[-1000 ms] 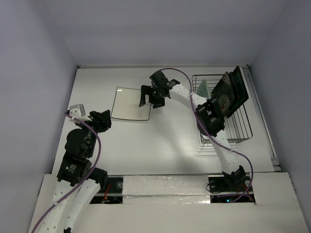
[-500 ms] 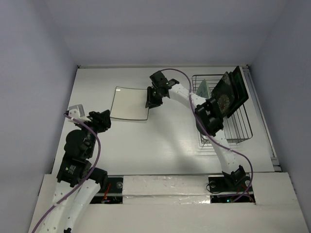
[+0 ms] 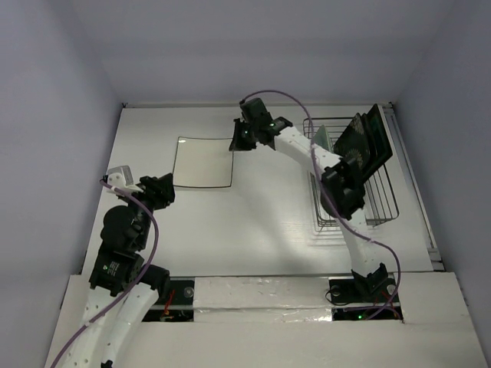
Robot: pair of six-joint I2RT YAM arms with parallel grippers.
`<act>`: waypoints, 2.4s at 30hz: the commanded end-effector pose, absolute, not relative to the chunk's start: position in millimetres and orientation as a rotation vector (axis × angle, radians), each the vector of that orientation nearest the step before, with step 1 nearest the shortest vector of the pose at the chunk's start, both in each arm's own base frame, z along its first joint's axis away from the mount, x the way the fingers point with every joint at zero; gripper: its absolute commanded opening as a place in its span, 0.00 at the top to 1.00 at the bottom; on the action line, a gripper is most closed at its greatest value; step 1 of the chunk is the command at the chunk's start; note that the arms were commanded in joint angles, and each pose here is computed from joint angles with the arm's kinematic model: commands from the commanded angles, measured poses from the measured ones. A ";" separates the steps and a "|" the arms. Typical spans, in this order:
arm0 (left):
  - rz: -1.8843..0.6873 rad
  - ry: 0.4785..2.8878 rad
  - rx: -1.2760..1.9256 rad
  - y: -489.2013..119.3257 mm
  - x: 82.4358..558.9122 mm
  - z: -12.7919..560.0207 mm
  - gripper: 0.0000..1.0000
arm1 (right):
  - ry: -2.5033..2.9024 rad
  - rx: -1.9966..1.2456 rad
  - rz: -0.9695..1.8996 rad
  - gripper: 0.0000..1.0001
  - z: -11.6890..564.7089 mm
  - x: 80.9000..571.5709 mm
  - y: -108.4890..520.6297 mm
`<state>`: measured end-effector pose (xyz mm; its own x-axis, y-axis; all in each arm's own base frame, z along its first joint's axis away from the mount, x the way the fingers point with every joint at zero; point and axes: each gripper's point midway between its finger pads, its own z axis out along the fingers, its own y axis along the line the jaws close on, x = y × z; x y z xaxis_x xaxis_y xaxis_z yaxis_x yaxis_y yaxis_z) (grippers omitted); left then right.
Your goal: Unload the plates from the dish rack
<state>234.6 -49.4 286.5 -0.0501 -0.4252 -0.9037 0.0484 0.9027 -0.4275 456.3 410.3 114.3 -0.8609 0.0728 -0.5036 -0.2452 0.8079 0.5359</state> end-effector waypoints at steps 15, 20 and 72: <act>-0.473 1.474 -0.271 -54.8 217.7 311.8 0.95 | 1.760 0.481 -0.034 1.00 387.7 384.1 -20.7; -0.474 1.471 -0.271 -54.5 216.9 312.7 0.76 | 1.836 0.450 -0.102 0.78 359.8 395.4 -65.8; -0.491 1.464 -0.257 -58.4 215.8 314.6 0.60 | 1.940 0.219 -0.092 1.00 391.6 431.0 -79.5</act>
<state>215.6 -56.3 306.1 0.0038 -0.4557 -0.8901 0.1362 0.8821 -0.4510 398.3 -105.0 221.3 -0.8010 0.0998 -0.5902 0.2084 0.9708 -0.1187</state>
